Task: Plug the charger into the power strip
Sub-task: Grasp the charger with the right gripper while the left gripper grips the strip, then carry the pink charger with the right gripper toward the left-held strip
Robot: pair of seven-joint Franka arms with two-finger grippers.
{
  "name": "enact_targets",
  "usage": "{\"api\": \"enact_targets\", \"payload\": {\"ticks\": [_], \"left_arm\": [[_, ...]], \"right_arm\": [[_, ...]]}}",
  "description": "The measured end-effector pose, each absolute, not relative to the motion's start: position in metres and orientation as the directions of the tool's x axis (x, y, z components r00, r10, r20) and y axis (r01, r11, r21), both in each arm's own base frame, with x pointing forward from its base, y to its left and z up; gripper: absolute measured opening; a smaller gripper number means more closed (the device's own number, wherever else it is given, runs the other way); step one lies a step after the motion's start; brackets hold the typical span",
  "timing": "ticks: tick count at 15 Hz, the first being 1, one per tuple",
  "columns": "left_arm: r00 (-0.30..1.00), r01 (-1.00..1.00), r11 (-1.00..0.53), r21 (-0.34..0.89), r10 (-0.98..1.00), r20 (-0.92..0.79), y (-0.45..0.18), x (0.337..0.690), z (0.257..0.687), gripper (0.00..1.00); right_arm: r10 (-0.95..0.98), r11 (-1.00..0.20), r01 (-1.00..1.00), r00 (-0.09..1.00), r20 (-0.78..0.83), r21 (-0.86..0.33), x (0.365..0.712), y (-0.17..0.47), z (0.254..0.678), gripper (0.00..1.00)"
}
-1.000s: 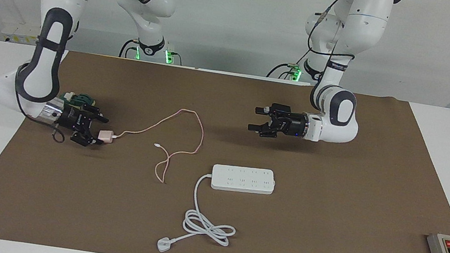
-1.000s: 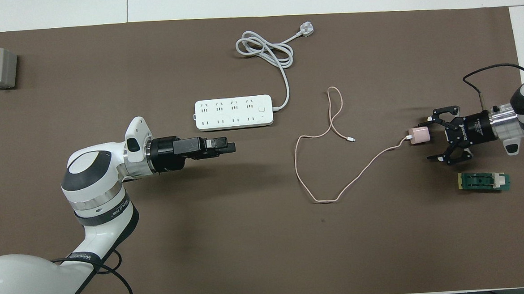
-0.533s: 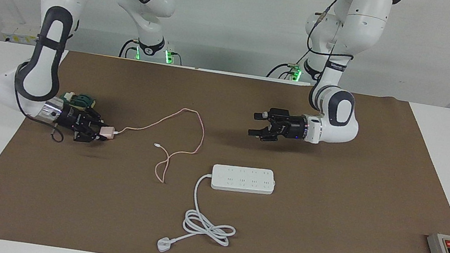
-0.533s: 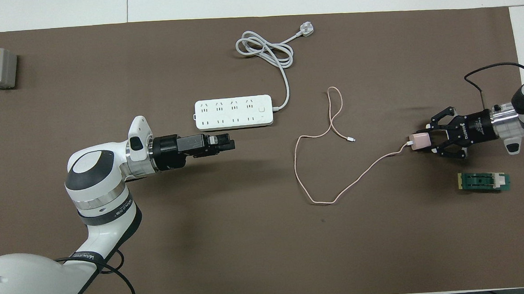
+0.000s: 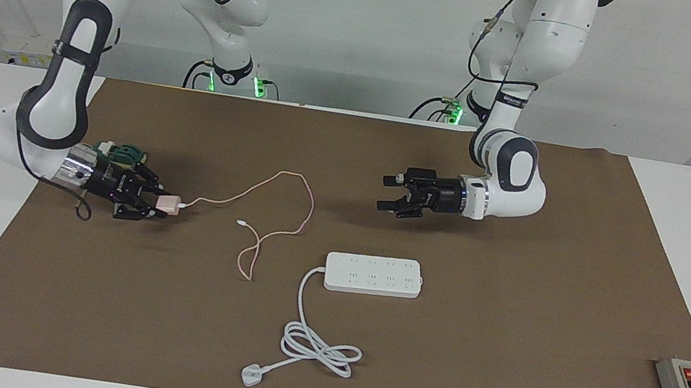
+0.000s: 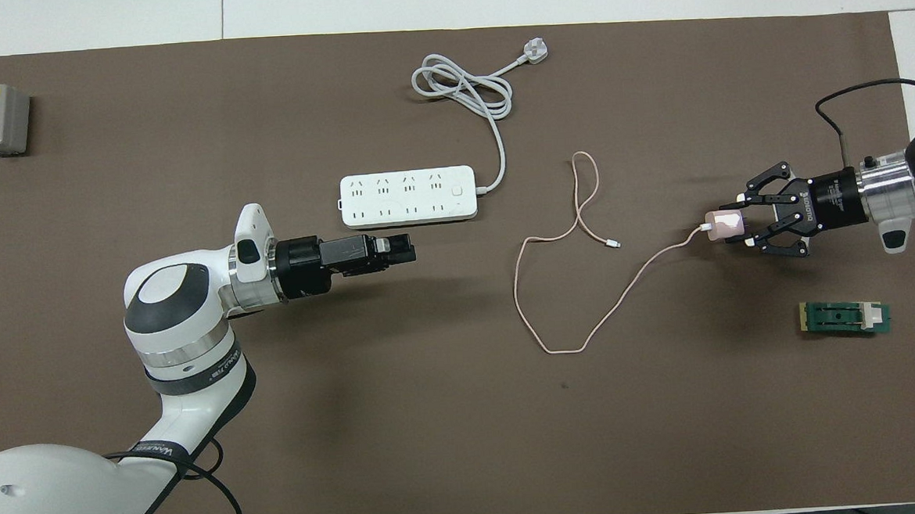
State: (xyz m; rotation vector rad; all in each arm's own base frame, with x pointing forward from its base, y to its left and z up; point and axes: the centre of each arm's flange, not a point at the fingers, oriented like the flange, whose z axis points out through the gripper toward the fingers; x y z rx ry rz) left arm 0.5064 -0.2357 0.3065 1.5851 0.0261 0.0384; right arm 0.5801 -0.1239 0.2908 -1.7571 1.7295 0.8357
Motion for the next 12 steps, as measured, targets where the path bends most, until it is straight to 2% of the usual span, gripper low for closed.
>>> {"api": "enact_targets", "payload": {"ticks": [5,12], "left_arm": [[0.999,-0.008,-0.015,1.000,0.045,0.009,-0.243,0.506,0.308,1.00],[0.998,-0.027,-0.020,0.999,0.056,0.028,-0.254,0.512,0.315,1.00]], "right_arm": [[-0.658,-0.060,-0.996,-0.013,-0.753,0.069,0.596,-0.045,0.340,0.47],[-0.667,-0.009,-0.996,-0.057,-0.743,0.084,0.604,0.050,0.389,0.47]]}}
